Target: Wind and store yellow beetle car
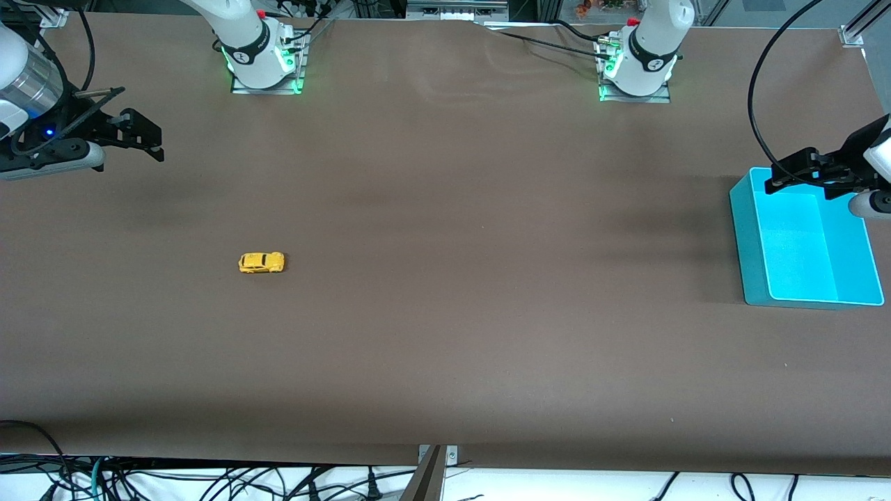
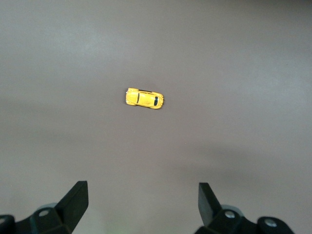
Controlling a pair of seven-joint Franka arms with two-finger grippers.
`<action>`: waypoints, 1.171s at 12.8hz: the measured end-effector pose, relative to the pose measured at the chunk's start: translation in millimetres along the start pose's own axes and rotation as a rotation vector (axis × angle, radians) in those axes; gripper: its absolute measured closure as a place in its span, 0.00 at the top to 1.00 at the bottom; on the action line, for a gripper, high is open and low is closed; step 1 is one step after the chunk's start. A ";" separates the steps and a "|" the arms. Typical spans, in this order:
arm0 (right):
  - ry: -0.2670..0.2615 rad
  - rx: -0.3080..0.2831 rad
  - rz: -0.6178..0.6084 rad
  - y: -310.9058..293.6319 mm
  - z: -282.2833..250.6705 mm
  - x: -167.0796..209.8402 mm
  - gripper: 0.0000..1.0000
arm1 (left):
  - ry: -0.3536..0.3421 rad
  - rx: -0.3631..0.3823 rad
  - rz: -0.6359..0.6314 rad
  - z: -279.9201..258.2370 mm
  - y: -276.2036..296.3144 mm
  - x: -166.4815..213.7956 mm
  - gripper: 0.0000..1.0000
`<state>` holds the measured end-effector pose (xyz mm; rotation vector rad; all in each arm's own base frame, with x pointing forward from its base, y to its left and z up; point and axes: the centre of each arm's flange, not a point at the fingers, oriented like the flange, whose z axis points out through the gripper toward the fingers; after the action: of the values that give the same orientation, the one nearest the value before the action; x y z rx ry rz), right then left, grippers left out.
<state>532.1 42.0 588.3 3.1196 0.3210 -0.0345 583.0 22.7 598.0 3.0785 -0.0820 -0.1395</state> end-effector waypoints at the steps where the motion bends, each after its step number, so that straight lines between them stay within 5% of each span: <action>1: -0.004 0.000 0.000 0.0 0.3 -0.4 1.00 | 0.000 0.000 0.000 0.0 0.0 0.0 1.00; 15: -0.058 -0.003 -0.009 1.7 25.6 10.5 1.00 | -0.003 0.000 0.003 1.5 1.7 1.0 1.00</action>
<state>542.2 42.2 562.5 3.1073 0.3338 -0.1241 583.8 20.8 596.4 3.0778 -0.0870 -0.1437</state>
